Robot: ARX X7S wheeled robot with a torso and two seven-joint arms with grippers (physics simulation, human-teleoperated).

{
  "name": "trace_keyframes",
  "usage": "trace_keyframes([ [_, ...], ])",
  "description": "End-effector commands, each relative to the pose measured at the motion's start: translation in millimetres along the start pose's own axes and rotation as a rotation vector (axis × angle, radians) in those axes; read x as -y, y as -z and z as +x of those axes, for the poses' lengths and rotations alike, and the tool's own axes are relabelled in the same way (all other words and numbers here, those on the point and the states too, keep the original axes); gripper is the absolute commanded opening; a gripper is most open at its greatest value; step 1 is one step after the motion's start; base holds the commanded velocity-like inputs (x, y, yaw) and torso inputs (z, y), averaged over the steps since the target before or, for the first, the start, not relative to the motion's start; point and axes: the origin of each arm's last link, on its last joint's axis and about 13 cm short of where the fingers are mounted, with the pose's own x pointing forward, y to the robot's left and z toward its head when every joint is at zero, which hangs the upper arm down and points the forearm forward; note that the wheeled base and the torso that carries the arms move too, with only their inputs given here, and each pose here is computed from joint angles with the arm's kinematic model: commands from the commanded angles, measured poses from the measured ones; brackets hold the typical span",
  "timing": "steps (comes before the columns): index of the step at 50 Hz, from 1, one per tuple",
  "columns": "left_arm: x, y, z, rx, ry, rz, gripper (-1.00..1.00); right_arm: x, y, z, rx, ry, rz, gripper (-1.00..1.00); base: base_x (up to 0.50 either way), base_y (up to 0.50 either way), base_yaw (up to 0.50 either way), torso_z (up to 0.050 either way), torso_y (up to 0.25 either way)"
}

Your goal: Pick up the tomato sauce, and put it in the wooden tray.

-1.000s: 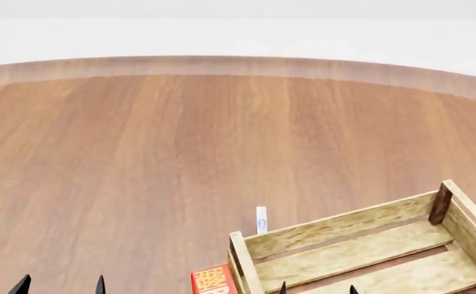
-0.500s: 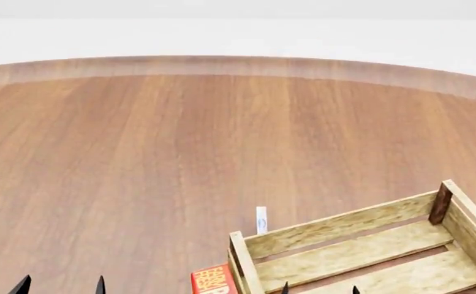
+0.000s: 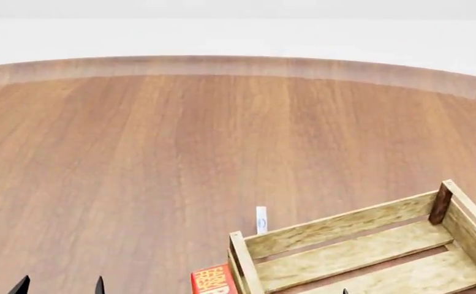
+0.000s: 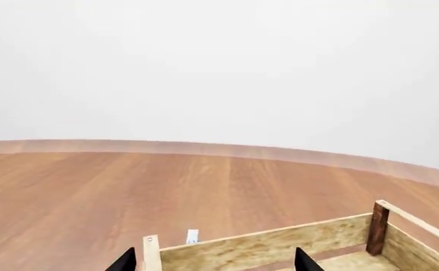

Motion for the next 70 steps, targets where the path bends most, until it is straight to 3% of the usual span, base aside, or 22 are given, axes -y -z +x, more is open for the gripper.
trace_keyframes([
  [1, -0.1, 0, 0, 0.0, -0.003, 0.002, 1.0, -6.8, -15, -19, 0.068, -0.029, -0.007, 1.0, 0.0, 0.0, 0.0, 0.0, 0.0],
  [15, -0.6, 0, 0, 0.001, -0.006, 0.005, 1.0, -14.1, -24, -40, 0.109, -0.041, -0.021, 1.0, 0.0, 0.0, 0.0, 0.0, 0.0],
  [24, -0.3, -1, 0, 0.001, -0.008, 0.006, 1.0, -13.9, -11, -48, 0.094, -0.018, -0.029, 1.0, 0.0, 0.0, 0.0, 0.0, 0.0],
  [32, -0.2, 0, 0, 0.001, -0.01, 0.006, 1.0, -10.8, 2, -56, 0.056, 0.03, 0.025, 1.0, 0.0, 0.0, 0.0, 0.0, 0.0],
  [70, -0.1, 0, 0, 0.001, -0.015, 0.012, 1.0, -5.6, 34, -92, -0.073, 0.094, -0.01, 1.0, 0.0, 0.0, 0.0, 0.0, 0.0],
])
